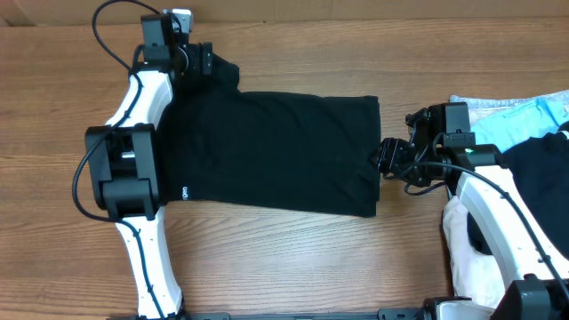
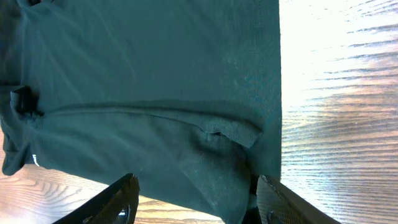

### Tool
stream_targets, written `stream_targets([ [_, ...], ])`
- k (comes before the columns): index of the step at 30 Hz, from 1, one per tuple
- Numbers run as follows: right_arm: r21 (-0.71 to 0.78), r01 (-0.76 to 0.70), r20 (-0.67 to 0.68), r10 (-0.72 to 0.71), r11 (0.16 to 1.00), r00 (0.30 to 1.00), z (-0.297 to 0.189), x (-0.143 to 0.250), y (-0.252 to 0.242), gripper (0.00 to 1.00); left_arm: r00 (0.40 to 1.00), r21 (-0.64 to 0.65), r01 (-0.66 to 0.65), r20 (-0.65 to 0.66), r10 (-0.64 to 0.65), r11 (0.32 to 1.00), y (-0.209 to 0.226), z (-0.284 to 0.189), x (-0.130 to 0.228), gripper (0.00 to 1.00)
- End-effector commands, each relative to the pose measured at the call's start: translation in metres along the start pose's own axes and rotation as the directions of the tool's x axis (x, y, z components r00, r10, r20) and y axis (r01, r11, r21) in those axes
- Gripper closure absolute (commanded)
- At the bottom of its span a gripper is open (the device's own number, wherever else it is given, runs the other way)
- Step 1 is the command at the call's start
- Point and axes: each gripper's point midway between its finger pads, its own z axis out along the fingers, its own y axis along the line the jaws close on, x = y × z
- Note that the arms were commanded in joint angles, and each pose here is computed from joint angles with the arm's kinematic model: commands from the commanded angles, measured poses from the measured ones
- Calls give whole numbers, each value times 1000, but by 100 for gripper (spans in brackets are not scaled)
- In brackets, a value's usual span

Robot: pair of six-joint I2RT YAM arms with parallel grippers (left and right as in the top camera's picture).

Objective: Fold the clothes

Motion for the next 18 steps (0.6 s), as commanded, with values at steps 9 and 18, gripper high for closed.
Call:
stream_targets([
  [9, -18, 7, 26, -7, 1000, 1000, -9, -6, 7, 36, 1000, 61, -26, 14, 25, 998, -17, 28, 16, 39],
  [18, -18, 7, 26, -7, 1000, 1000, -9, -6, 7, 36, 1000, 66, -16, 2, 16, 998, -17, 30, 21, 74],
])
